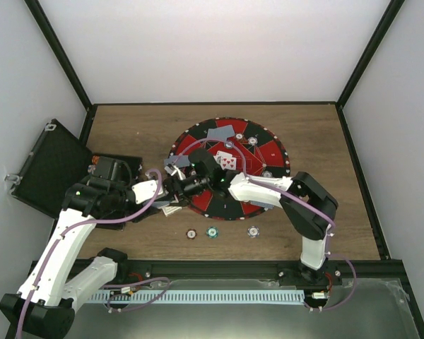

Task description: Distribute texas hold em gaming equipment

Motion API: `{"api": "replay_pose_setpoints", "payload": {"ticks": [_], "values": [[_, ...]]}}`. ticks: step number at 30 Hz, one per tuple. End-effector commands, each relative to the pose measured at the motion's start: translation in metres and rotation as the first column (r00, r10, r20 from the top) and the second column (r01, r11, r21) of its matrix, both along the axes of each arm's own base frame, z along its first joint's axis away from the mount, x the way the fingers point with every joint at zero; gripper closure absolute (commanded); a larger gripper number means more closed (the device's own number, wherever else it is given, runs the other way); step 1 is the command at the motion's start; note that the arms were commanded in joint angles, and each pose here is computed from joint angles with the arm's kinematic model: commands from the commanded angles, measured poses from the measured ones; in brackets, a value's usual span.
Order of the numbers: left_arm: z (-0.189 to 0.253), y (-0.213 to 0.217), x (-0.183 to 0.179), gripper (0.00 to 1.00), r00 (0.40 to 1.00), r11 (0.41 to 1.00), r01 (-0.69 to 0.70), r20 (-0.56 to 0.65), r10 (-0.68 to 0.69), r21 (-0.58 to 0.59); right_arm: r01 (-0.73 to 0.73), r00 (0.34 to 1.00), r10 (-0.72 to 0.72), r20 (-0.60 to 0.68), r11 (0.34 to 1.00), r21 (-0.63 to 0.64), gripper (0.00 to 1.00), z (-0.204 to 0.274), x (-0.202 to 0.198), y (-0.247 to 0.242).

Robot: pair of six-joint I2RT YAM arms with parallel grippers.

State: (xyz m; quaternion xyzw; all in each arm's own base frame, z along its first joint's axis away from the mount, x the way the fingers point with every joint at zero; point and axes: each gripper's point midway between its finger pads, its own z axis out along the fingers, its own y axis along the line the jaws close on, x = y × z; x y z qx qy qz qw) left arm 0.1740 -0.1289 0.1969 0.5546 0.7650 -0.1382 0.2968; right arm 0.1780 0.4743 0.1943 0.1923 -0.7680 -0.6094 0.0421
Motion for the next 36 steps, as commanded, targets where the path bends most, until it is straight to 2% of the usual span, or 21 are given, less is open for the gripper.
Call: {"api": "replay_pose_setpoints", "payload": {"ticks": [1, 13, 26, 32, 36], "values": [[0.007, -0.006, 0.001, 0.95, 0.999, 0.999, 0.028, 0.027, -0.027, -0.033, -0.014, 1.000, 0.015, -0.015, 1.000, 0.027, 0.31, 0.004, -0.001, 0.006], [0.009, -0.005, 0.000, 0.95, 0.999, 0.999, 0.028, 0.033, -0.027, -0.032, 0.091, 0.996, -0.090, 0.015, 0.993, -0.077, 0.39, -0.027, 0.030, -0.030], [0.006, -0.005, 0.001, 0.95, 0.999, 0.999, 0.026, 0.023, -0.025, -0.029, 0.137, 0.989, -0.135, 0.064, 0.990, -0.031, 0.74, 0.006, 0.037, -0.049], [0.006, -0.006, 0.001, 0.95, 0.999, 0.999, 0.026, 0.024, -0.026, -0.030, 0.164, 0.984, -0.163, 0.072, 0.986, -0.008, 0.96, 0.023, 0.042, -0.062], [0.005, -0.005, 0.001, 0.95, 0.999, 0.999, 0.025, 0.021, -0.024, -0.027, 0.185, 0.980, -0.186, 0.068, 0.983, 0.019, 0.99, 0.034, 0.048, -0.077]]}}
